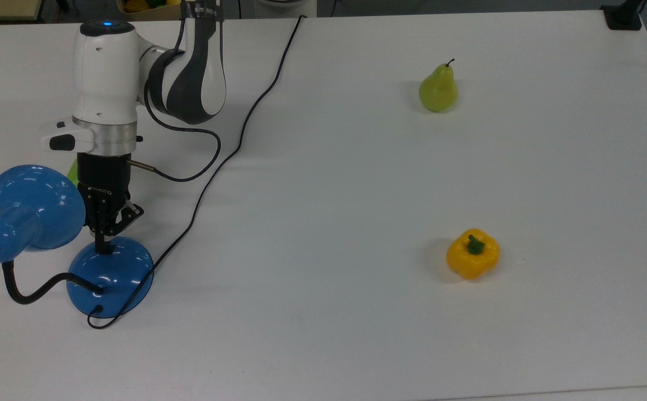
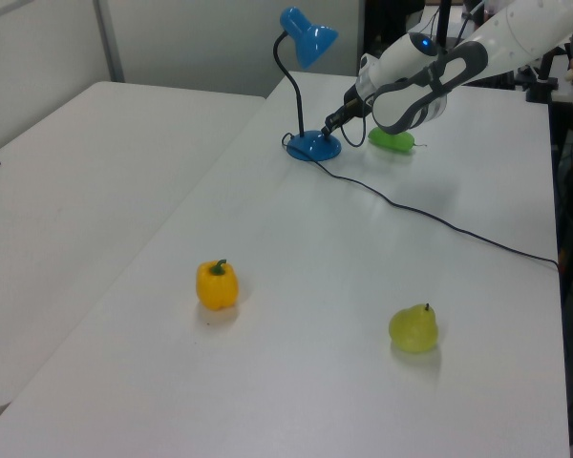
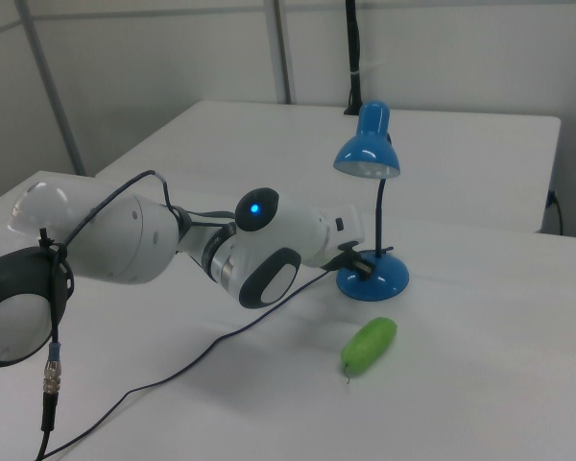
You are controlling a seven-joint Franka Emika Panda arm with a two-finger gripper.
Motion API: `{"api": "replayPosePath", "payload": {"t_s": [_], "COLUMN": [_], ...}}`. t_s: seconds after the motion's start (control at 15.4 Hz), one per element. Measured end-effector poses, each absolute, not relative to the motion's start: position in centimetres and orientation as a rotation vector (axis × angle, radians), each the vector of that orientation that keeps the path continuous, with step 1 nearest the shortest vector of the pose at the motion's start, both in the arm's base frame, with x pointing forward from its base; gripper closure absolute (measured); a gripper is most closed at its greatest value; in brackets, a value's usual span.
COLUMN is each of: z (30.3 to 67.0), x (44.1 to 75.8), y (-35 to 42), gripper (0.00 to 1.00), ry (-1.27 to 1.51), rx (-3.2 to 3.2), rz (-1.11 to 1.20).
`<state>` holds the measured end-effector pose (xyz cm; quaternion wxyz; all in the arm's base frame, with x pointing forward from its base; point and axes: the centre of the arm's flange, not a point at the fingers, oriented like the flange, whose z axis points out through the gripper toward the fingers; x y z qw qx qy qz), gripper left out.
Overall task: Turn on desk lamp
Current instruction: 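Press down on the lamp base switch with the gripper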
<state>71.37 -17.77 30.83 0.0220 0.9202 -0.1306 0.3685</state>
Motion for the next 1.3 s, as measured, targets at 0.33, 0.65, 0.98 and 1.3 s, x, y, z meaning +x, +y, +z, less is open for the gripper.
{"api": "replayPosePath", "payload": {"t_s": [0.33,0.65,0.98,1.3], "z": [30.69,30.61,30.37,30.58], "x": [71.39,71.49,71.56,71.53], "y": [-17.77,-17.77,-17.76,-17.71], "gripper": [0.99,0.99,0.99,0.99], "ry": [-0.405,-0.404,-0.404,-0.403], "rx": [2.852,2.852,2.852,2.851], "rz": [1.14,1.141,1.141,1.144]}}
